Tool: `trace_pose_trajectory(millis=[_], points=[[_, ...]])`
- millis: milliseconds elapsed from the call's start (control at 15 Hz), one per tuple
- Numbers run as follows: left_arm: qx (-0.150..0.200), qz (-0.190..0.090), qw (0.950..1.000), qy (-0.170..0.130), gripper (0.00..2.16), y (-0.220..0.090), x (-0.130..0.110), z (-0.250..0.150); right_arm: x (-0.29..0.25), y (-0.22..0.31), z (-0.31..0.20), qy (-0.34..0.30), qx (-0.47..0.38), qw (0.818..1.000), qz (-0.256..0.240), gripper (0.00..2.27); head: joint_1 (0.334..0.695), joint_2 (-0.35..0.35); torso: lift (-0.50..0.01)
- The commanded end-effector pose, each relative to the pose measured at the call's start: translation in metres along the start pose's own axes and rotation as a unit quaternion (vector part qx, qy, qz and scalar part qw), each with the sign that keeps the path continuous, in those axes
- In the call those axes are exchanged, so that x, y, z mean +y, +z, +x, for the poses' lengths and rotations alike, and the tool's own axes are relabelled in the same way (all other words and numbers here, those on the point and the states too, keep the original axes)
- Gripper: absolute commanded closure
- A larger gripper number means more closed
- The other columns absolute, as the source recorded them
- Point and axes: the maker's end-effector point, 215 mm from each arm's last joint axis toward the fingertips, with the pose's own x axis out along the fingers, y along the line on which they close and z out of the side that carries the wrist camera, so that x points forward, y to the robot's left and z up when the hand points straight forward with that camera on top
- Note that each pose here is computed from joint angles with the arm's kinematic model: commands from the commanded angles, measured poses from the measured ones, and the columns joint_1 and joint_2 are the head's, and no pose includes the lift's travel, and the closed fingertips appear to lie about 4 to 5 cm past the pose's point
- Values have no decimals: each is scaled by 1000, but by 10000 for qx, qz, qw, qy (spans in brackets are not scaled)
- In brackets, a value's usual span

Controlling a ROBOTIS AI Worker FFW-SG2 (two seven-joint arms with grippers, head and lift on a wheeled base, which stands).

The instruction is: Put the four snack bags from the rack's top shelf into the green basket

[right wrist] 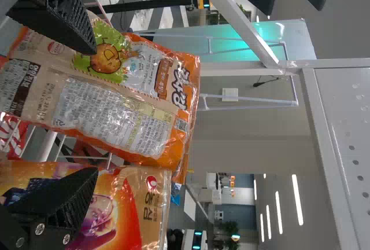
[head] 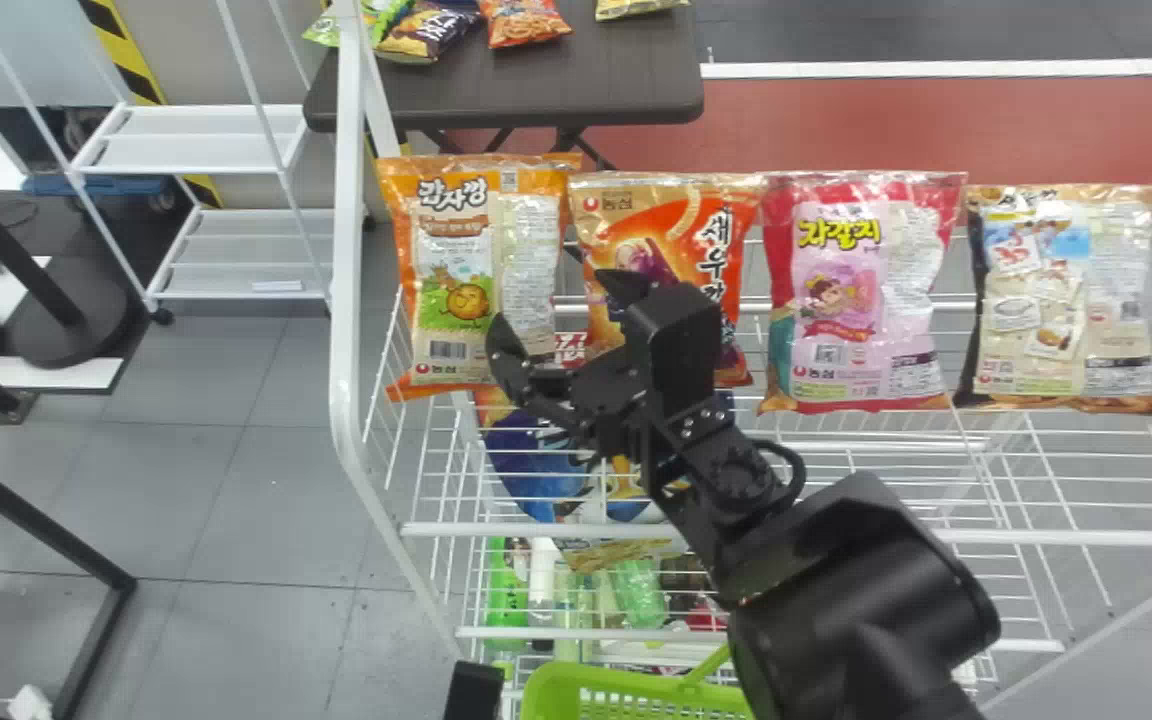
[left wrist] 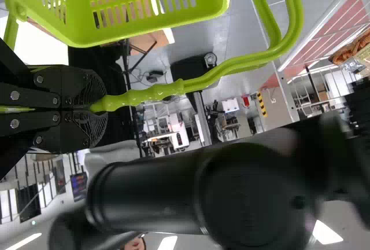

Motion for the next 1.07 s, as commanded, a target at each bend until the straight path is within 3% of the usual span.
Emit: trace_pose_trajectory(millis=[0, 467, 667, 733, 800, 933, 1000], points=[[22, 33, 10000, -55, 2115, 6, 1, -5, -8, 1, 15, 20, 31, 10000, 36, 93, 695, 90, 0], [-56, 25, 9999, -133, 2115, 10, 0, -12, -4, -6, 37, 416, 191, 9987, -213, 218, 695, 115, 0], [-85, 7, 9998, -156, 2115, 10, -1, -14, 4, -7, 43, 620, 318, 9971, -313, 427, 695, 130, 0], [-88, -8, 9998, -166, 2115, 10, -1, -14, 6, -11, 46, 712, 419, 9960, -339, 562, 695, 140, 0], [-97, -9, 9998, -158, 2115, 10, 0, -15, 8, -15, 47, 835, 529, 9944, -366, 873, 695, 147, 0], [-113, -4, 9998, -167, 2115, 10, 1, -15, 13, -28, 46, 943, 803, 9916, -362, 1814, 695, 158, 0], [-118, -4, 9998, -169, 2115, 10, 1, -16, 17, -30, 43, 959, 809, 9915, -348, 2071, 695, 161, 0]])
